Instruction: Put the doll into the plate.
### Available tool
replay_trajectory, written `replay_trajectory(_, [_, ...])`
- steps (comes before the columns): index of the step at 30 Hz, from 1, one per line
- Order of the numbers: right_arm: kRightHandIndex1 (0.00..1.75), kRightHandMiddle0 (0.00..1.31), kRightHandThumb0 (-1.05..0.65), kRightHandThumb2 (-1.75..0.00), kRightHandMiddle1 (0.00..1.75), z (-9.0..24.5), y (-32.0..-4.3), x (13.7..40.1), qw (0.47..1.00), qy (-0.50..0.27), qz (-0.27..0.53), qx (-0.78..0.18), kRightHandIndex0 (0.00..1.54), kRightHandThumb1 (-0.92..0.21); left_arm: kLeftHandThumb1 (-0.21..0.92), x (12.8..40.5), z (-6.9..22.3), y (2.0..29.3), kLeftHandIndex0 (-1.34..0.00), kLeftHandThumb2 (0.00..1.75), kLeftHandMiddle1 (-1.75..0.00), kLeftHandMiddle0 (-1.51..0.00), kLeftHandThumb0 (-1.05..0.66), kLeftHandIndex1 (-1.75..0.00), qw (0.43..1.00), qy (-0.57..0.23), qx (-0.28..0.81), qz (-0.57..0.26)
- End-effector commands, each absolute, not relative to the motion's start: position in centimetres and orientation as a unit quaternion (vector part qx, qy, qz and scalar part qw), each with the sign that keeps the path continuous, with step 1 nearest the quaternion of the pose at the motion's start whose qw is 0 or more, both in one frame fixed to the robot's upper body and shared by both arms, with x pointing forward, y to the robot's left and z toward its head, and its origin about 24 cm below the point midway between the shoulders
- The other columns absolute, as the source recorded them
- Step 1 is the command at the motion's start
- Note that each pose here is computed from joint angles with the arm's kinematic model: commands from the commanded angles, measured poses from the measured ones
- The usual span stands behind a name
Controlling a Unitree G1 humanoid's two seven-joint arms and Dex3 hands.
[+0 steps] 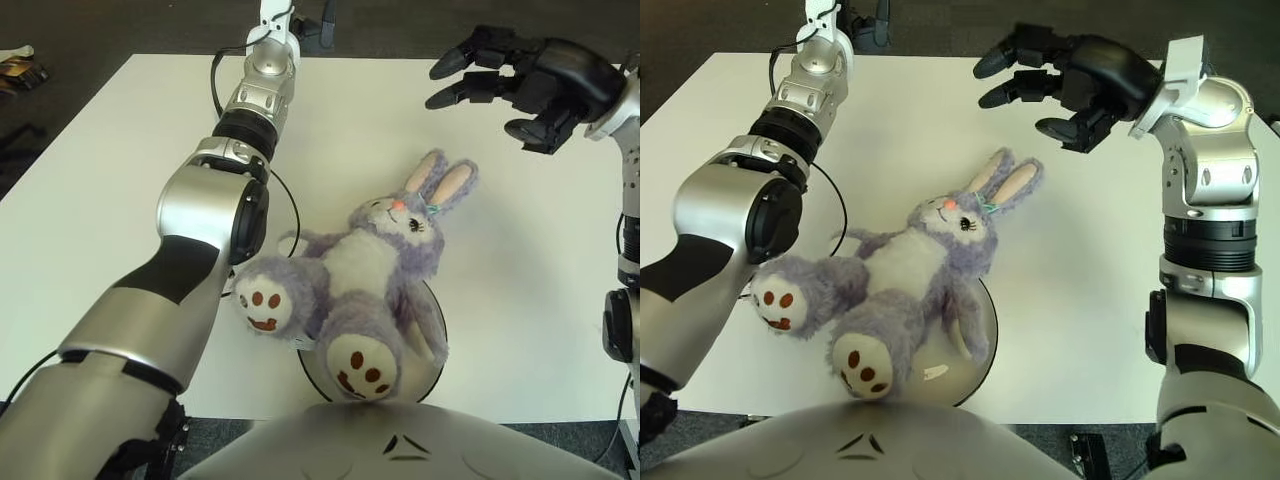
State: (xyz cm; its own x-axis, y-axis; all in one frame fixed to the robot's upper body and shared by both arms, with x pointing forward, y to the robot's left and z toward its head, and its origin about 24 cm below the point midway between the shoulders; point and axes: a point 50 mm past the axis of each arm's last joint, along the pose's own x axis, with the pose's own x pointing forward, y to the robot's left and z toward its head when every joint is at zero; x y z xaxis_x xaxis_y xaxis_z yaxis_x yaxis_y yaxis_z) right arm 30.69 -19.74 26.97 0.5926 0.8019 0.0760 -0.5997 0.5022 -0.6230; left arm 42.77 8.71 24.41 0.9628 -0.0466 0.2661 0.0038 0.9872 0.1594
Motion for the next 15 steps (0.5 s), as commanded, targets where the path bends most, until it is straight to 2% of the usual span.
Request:
replay_trajectory(1, [0.56,0.00,-0.33,-1.05,0.90,27.2,-20.2,30.4,0.865,-0.180,0.357,-0.305,0.43,-0.49,0.45,42.8,24.3,10.3,-0.46,1.13,-1.63,-0.41,-0.01,-1.75,0.985,-0.148,0.086,0.001])
replay_trajectory(3, [0.68,0.00,-0.31,-1.09,0.97,27.3,-20.1,30.2,0.860,-0.199,0.319,-0.345,0.44,-0.45,0.44,42.8,24.3,11.2,-0.43,1.14,-1.64,-0.44,-0.01,-1.75,0.984,-0.153,0.088,0.005])
replay_trajectory(6, [0.74,0.00,-0.31,-1.12,1.03,27.5,-19.9,29.8,0.838,-0.241,0.260,-0.416,0.39,-0.42,0.43,42.8,24.3,12.2,-0.40,1.15,-1.65,-0.47,-0.01,-1.75,0.983,-0.160,0.092,0.007])
replay_trajectory(9, [0.83,0.05,-0.32,-1.11,1.13,27.0,-20.0,30.1,0.880,-0.234,0.251,-0.327,0.44,-0.42,0.43,42.6,24.6,13.8,-0.41,1.15,-1.64,-0.48,-0.01,-1.75,0.979,-0.177,0.103,0.007])
replay_trajectory(15, [0.89,0.17,-0.38,-1.04,1.25,26.9,-20.0,30.2,0.903,-0.185,0.226,-0.314,0.46,-0.47,0.48,42.3,24.8,15.1,-0.46,1.07,-1.55,-0.44,-0.01,-1.75,0.976,-0.190,0.109,-0.004])
